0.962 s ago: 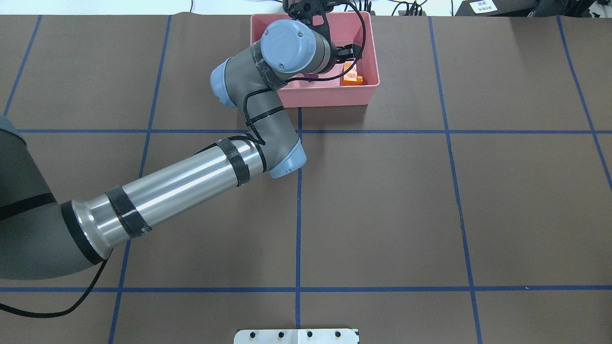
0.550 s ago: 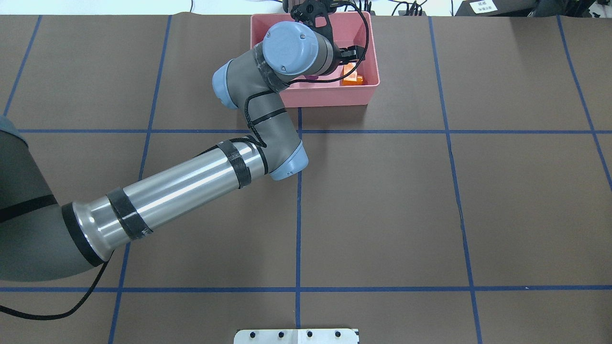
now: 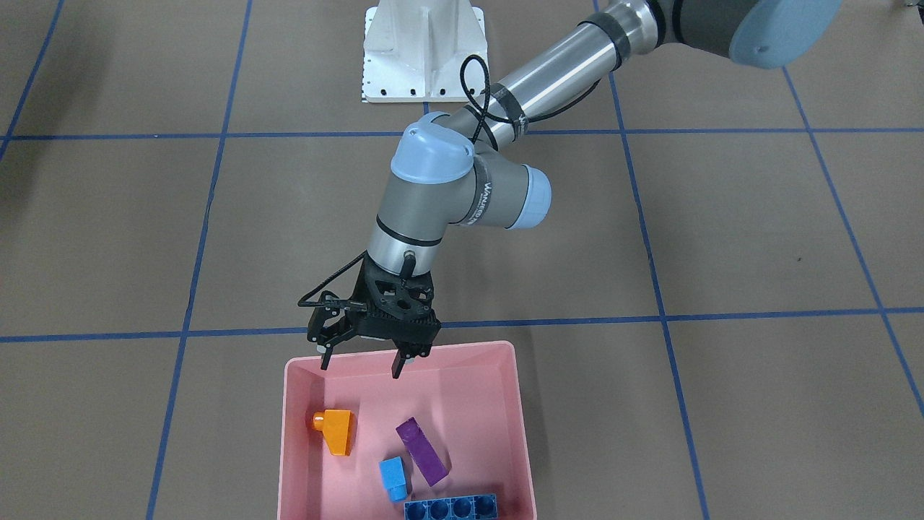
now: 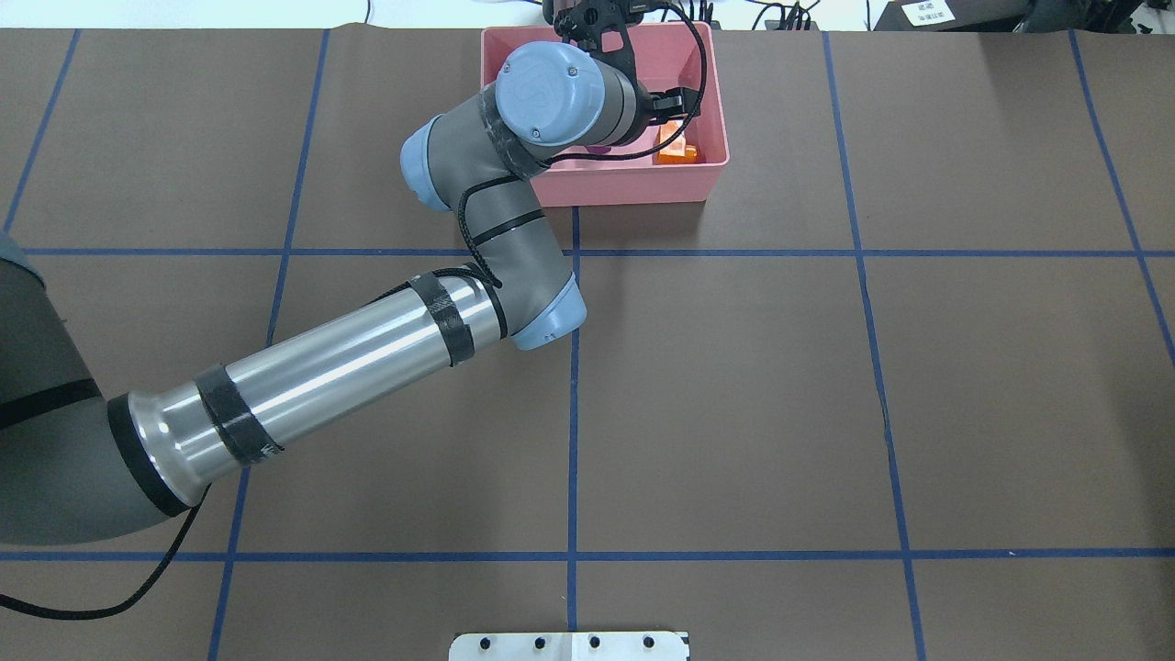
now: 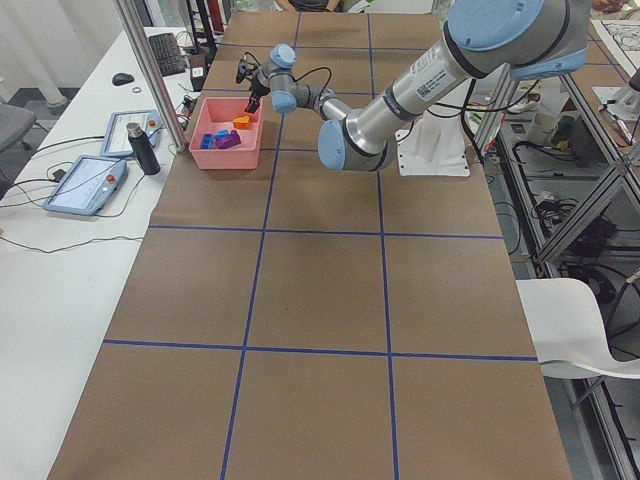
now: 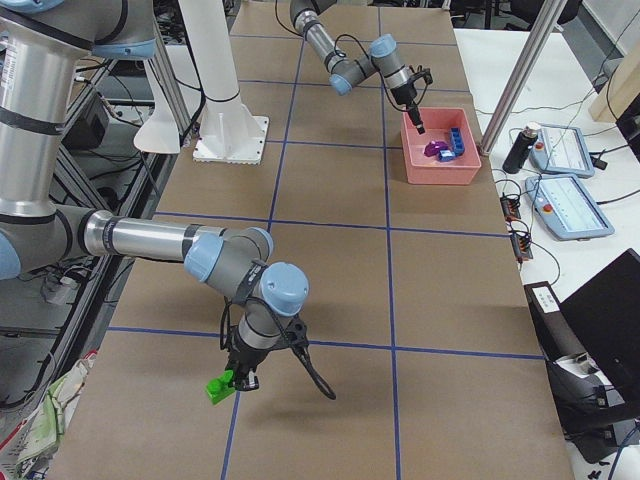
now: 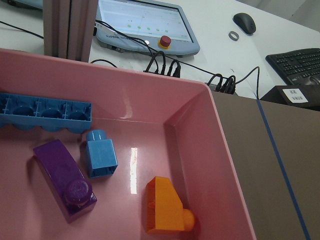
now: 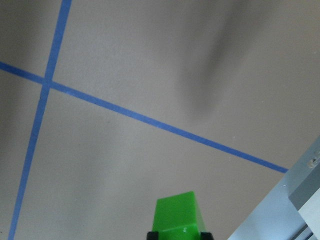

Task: Put all blocks into box

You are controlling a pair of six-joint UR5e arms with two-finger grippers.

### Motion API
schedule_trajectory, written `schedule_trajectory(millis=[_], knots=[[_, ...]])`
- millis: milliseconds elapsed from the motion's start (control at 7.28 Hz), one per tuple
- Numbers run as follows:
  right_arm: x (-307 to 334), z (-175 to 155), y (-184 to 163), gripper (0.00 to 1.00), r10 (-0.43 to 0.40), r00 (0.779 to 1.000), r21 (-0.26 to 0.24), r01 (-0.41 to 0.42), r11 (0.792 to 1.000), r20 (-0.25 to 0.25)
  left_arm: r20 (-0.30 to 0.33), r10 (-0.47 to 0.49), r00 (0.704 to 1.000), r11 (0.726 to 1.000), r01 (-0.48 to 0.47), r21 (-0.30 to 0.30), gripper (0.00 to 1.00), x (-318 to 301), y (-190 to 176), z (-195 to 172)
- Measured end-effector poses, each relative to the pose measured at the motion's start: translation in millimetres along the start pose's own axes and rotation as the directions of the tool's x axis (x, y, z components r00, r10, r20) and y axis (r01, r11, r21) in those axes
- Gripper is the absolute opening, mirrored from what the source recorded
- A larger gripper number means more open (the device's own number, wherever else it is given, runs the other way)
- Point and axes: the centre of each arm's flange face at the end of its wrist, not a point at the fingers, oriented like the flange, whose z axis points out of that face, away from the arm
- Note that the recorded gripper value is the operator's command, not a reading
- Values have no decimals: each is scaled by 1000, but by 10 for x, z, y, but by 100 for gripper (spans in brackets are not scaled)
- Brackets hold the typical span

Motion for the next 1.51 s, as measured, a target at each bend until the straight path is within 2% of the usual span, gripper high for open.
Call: schedule_trajectory(millis=[275,412,550,824,1099,1237,1511], knots=[[63,-824,-511,0,26,996,118,-16,993,-89,65,-27,997,998,30,-55,100,-321,-454,-296],[38,-1251,-786,0,38,993,193,-17,981,-108,103,-49,994,994,58,-90,100,-791,-769,-522],[-41,-1673,-1053,0,71,992,280,-41,959,-100,136,-53,989,992,68,-109,100,-1406,-1003,-795],[-459,-2461,-1679,0,130,990,418,-97,903,-52,206,-2,978,992,28,-121,100,-2612,-1057,-1244],[-1455,-3312,-2591,0,139,990,516,-112,849,-15,282,5,960,994,26,-108,100,-3564,-999,-1632],[-2086,-3573,-3019,0,147,989,545,-135,827,23,316,16,949,993,20,-112,100,-3937,-957,-1759],[-3236,-3815,-3856,0,160,977,591,-212,779,140,372,50,927,991,0,-131,100,-4517,-901,-1925]])
